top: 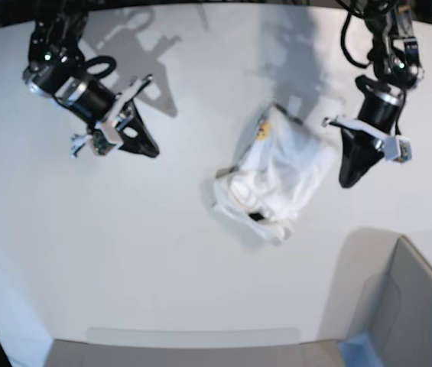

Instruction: Layout the t-shirt on the table in an organized manner, then fold the t-shirt properly

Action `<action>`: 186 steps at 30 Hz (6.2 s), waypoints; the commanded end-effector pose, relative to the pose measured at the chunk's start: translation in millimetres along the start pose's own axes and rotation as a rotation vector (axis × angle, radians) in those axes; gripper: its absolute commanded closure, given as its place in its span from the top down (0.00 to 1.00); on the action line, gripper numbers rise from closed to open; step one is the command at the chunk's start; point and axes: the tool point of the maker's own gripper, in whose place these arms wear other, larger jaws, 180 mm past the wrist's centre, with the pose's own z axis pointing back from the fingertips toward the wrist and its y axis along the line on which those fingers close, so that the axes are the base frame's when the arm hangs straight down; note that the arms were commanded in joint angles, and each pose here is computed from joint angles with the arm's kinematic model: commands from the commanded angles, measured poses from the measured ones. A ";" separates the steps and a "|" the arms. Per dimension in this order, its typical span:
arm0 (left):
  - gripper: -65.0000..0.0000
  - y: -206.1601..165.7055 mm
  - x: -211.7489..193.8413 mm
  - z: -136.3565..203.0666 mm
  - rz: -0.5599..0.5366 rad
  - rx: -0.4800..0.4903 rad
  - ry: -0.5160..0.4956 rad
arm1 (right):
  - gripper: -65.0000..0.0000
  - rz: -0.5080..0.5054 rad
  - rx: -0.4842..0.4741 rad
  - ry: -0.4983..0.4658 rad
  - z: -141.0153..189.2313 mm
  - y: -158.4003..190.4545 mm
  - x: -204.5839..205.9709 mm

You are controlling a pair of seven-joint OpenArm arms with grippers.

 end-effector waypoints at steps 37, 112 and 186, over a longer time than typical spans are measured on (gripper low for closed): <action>0.00 25.0 -50.9 148.6 0.093 0.265 0.055 | 0.00 -0.228 -0.025 0.019 70.7 47.8 -55.7; 0.00 17.2 -115.4 354.3 0.214 0.702 0.373 | 0.00 -0.564 -0.182 0.386 180.6 121.6 -144.0; 0.00 -14.4 -393.9 384.8 0.510 0.678 0.910 | 0.00 -0.889 -0.283 1.012 252.3 148.1 -430.3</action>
